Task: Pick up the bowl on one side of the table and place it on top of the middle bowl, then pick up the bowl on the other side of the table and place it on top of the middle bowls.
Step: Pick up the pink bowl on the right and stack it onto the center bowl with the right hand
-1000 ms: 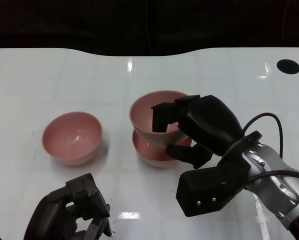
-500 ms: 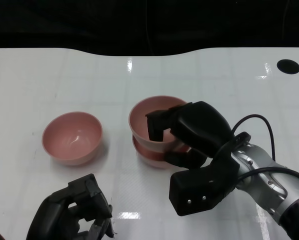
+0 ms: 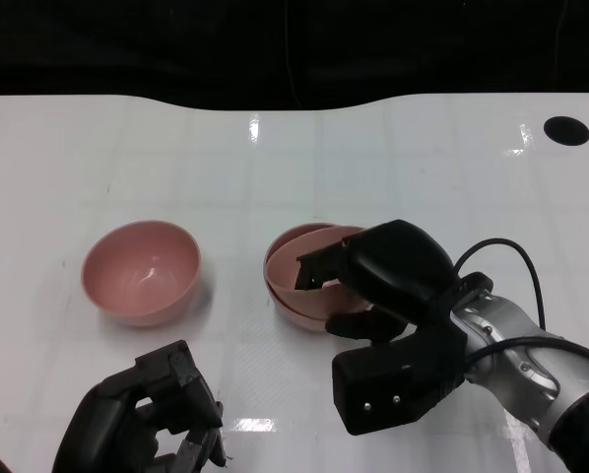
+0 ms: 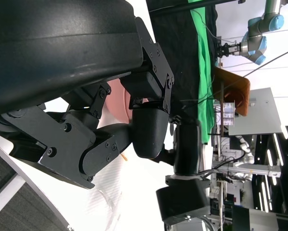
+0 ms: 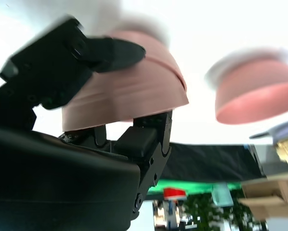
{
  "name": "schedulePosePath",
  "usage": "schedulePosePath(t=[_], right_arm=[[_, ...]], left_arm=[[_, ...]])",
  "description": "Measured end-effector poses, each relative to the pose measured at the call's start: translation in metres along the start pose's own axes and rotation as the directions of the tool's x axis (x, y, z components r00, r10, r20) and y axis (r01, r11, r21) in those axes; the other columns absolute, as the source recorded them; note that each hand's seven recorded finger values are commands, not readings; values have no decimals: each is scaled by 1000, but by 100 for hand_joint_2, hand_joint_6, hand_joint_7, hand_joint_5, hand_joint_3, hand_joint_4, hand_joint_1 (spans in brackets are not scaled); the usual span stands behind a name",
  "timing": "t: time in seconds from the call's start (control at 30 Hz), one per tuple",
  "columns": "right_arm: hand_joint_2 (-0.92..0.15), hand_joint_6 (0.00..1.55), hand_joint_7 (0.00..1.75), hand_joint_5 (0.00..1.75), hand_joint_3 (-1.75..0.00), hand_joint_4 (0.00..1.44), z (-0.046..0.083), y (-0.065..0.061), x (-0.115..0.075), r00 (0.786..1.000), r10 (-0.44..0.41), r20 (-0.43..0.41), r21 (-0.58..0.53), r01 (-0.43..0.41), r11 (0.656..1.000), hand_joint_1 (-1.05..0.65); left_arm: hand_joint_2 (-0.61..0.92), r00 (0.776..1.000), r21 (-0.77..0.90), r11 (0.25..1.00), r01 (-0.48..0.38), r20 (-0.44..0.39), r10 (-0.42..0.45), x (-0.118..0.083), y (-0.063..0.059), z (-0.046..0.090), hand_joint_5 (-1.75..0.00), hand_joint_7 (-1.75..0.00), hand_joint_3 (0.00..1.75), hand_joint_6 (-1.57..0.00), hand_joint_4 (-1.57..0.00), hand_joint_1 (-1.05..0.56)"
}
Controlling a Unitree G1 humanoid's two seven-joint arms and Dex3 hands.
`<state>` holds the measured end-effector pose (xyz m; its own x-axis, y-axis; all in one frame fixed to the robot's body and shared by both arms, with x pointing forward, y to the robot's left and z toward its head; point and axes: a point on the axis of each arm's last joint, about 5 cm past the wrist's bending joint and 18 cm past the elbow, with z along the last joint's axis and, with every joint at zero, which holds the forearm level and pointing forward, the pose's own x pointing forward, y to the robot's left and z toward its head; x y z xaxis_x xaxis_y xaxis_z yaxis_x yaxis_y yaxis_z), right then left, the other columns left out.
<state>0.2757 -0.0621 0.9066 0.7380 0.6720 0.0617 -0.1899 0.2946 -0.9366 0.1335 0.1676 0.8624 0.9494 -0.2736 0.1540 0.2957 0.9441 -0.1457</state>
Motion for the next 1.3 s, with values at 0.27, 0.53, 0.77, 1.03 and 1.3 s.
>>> schedulePosePath(t=[0.27, 0.53, 0.77, 1.03, 1.3], right_arm=[[-92, 41, 0, 43, -29, 19, 0, 2, -2, 997, 65, -35, -15, -66, 998, -69], [-92, 20, 0, 34, -32, 1, 1, 13, -8, 998, 54, -45, -25, -55, 998, -77], [-92, 14, 1, 26, -35, 0, 6, 15, -14, 999, 9, -42, -18, -10, 1000, -78], [-92, 12, 0, 23, -40, 0, 10, 10, -23, 996, -71, -60, -1, 72, 997, -78], [-92, 15, 2, 37, -40, 0, 11, -5, -37, 986, -162, -39, 11, 162, 987, -75]], left_arm=[[62, 1000, 0, 1000, 0, -2, 0, 0, 0, 0, -175, -156, 106, -72, -76, -14], [62, 1000, -1, 1000, 0, 0, 0, 0, 0, 0, -174, -153, 108, -74, -78, -14], [62, 1000, 9, 1000, 1, 21, -1, 1, 0, 0, -175, -154, 109, -74, -77, -14], [61, 1000, 6, 1000, 0, 6, 0, 0, 0, -2, -175, -155, 109, -73, -77, -14], [62, 1000, -1, 1000, 0, -5, 0, 0, 1, -2, -175, -156, 109, -72, -77, -13]])
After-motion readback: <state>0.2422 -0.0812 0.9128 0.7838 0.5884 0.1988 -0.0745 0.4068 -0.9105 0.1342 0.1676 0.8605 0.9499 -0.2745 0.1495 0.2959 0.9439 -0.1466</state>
